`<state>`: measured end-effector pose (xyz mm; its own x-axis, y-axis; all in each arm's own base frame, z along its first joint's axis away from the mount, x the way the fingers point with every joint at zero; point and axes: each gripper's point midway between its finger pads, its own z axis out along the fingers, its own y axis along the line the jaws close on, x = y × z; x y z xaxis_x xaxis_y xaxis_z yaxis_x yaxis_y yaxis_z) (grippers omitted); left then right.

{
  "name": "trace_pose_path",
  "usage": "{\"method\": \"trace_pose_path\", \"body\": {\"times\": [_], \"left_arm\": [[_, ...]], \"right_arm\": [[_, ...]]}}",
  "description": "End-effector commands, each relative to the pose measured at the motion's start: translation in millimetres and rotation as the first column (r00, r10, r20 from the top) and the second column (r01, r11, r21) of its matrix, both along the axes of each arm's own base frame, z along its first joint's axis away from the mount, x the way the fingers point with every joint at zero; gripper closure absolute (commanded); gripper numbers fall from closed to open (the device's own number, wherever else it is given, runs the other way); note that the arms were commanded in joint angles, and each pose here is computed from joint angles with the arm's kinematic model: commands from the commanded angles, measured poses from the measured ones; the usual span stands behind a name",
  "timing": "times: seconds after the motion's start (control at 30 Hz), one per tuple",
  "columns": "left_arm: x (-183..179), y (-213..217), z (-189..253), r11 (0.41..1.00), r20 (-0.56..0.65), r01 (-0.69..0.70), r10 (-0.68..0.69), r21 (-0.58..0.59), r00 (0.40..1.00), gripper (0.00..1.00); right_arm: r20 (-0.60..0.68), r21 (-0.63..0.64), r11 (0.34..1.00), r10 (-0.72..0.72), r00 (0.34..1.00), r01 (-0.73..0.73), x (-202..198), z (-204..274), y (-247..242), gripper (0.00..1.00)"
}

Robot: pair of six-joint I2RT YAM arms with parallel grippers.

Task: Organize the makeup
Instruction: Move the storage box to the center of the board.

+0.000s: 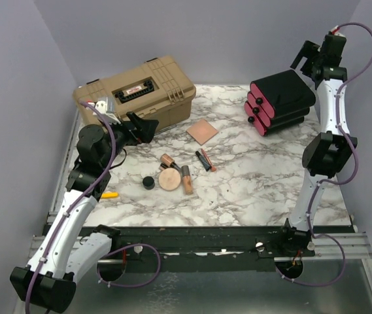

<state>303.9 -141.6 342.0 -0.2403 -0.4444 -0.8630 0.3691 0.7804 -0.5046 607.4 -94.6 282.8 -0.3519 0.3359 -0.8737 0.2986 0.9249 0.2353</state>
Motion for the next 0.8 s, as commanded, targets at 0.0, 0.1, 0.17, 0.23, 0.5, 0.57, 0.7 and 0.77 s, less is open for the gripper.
{"method": "trace_pose_path", "body": {"times": [0.0, 0.1, 0.17, 0.23, 0.5, 0.57, 0.7, 0.77], "left_arm": [[-8, -17, -11, 0.993, -0.001, 0.118, -0.118, 0.025, 0.993, 0.04], [-13, -37, -14, 0.968, -0.021, 0.248, -0.248, 0.025, 0.969, 0.1], [-18, -49, -12, 0.945, -0.026, 0.325, -0.324, 0.025, 0.946, 0.09], [-22, -54, -13, 0.931, -0.025, 0.364, -0.363, 0.034, 0.931, 0.07], [-32, -62, -15, 0.904, -0.037, 0.428, -0.427, 0.019, 0.903, 0.08], [-33, -64, -16, 0.899, -0.046, 0.438, -0.437, 0.008, 0.898, 0.09], [-40, -69, -18, 0.877, -0.069, 0.479, -0.48, -0.023, 0.875, 0.13], [-43, -71, -21, 0.87, -0.081, 0.493, -0.493, -0.031, 0.866, 0.14]], "right_arm": [[0.071, 0.008, 0.999, 0.05, 0.996, -0.051, 17, 5, -1, 0.0], [0.086, 0.052, 0.997, 0.059, 0.995, -0.063, 25, -3, -12, 0.0], [0.116, 0.133, 0.987, 0.072, 0.991, -0.087, 29, -10, -16, 0.0], [0.134, 0.22, 0.968, 0.089, 0.987, -0.117, 34, -20, -22, 0.0], [0.104, 0.159, 0.967, 0.186, 0.977, -0.201, 49, -58, -26, 0.01], [0.105, 0.181, 0.944, 0.261, 0.96, -0.277, 49, -68, -13, 0.03], [0.112, 0.259, 0.891, 0.356, 0.928, -0.373, 45, -85, 9, 0.05], [0.119, 0.27, 0.875, 0.385, 0.915, -0.403, 44, -88, 14, 0.05]]}}
